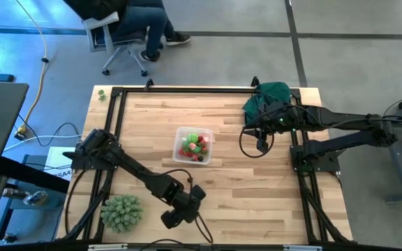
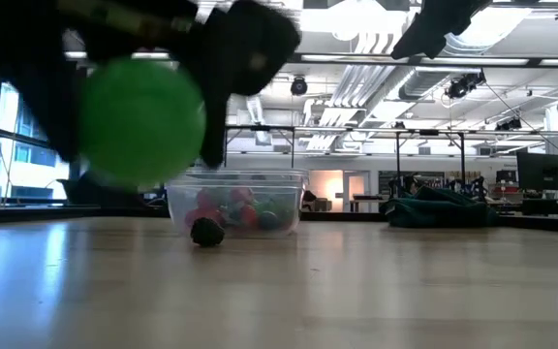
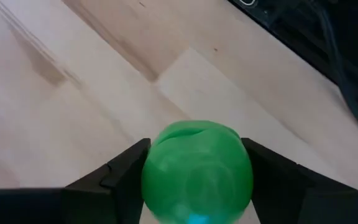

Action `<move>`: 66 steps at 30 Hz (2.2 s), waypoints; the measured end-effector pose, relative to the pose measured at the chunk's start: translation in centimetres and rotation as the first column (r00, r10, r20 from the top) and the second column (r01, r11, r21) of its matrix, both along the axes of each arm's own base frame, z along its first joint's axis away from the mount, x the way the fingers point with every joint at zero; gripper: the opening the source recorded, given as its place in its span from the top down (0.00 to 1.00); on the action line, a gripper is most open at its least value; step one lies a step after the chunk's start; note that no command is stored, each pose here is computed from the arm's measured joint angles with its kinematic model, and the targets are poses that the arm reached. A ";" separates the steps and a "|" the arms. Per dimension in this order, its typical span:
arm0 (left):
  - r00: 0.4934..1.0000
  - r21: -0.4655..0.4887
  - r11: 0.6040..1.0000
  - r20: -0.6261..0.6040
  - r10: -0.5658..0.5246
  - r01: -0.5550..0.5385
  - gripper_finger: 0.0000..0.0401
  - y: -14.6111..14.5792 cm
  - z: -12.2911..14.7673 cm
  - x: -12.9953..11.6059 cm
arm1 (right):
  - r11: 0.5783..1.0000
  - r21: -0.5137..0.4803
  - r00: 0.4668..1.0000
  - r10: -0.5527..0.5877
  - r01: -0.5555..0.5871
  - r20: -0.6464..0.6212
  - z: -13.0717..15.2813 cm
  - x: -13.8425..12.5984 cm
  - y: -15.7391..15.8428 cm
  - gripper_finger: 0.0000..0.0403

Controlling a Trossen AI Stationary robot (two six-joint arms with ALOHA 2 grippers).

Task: Pick and placing Produce into tupperware
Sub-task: Put the green pear into the transparent container

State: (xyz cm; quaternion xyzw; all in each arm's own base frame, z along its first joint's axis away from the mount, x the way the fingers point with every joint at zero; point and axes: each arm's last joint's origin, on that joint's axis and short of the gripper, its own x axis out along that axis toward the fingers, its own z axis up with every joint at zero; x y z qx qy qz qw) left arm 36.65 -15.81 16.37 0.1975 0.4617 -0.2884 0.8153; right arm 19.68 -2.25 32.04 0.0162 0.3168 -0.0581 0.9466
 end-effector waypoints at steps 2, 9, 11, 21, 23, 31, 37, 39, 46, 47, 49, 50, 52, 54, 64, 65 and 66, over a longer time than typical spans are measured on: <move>1.000 0.055 0.998 0.005 -0.028 0.027 0.43 -0.1 1.4 0.4 | 1.000 0.000 1.000 0.000 0.000 -0.001 0.0 0.0 0.0 0.83; 0.996 0.267 0.961 0.028 -0.079 0.068 0.48 0.3 6.9 1.5 | 1.000 0.000 1.000 0.000 0.000 -0.001 0.0 0.0 0.0 0.83; 0.996 0.304 0.950 0.021 -0.081 0.071 0.49 0.8 8.2 1.7 | 1.000 0.000 1.000 0.000 0.000 0.000 0.0 0.0 0.0 0.83; 1.000 0.378 0.925 -0.001 0.029 -0.027 0.42 8.5 13.5 3.3 | 1.000 0.000 1.000 0.000 0.000 -0.001 0.0 0.0 0.0 0.83; 0.999 0.371 0.928 -0.007 0.052 -0.046 0.44 10.6 14.2 3.5 | 1.000 0.000 1.000 0.000 0.000 0.000 0.0 0.0 0.0 0.83; 0.988 0.206 0.972 -0.076 0.132 -0.114 0.49 19.8 14.9 3.0 | 1.000 0.000 1.000 0.000 0.000 0.000 0.0 0.0 0.0 0.83; 0.988 0.064 0.990 -0.083 0.133 -0.128 0.41 24.4 13.1 2.4 | 1.000 0.000 1.000 0.000 0.000 0.000 0.0 0.0 0.0 0.83; 0.987 0.038 0.991 -0.089 0.131 -0.128 0.42 25.4 12.3 2.1 | 1.000 0.000 1.000 0.000 0.000 -0.001 0.0 0.0 0.0 0.83; 0.986 -0.012 0.992 -0.107 0.125 -0.127 0.49 28.0 8.8 1.1 | 1.000 0.000 1.000 0.000 0.000 0.000 0.0 0.0 0.0 0.83; 0.986 -0.026 0.991 -0.107 0.124 -0.128 0.49 28.3 8.4 0.9 | 1.000 0.000 1.000 0.000 0.000 0.000 0.0 0.0 0.0 0.83; 0.988 -0.043 0.991 -0.094 0.126 -0.130 0.45 28.9 7.4 0.7 | 1.000 0.000 1.000 0.000 0.000 0.000 0.0 0.0 0.0 0.83; 0.988 -0.047 0.990 -0.087 0.128 -0.132 0.43 29.2 6.9 0.6 | 1.000 0.000 1.000 0.000 0.000 0.000 0.0 0.0 0.0 0.83; 0.988 -0.050 0.989 -0.079 0.133 -0.137 0.41 29.8 6.2 0.4 | 1.000 0.000 1.000 0.000 0.000 0.000 0.0 0.0 0.0 0.83; 0.989 -0.050 0.989 -0.058 0.138 -0.140 0.40 30.3 5.7 0.3 | 1.000 0.000 1.000 0.000 0.000 0.000 0.0 0.0 0.0 0.83; 0.988 -0.041 0.987 -0.016 0.152 -0.153 0.48 30.9 3.9 0.0 | 1.000 0.000 1.000 0.000 0.000 -0.001 0.0 0.0 0.0 0.83; 0.988 -0.042 0.987 -0.015 0.153 -0.153 0.47 30.9 3.8 0.0 | 1.000 0.000 1.000 0.000 0.000 0.000 0.0 0.0 0.0 0.83; 0.988 -0.042 0.987 -0.014 0.152 -0.152 0.46 30.8 3.7 0.0 | 1.000 0.000 1.000 0.000 0.000 0.000 0.0 0.0 0.0 0.83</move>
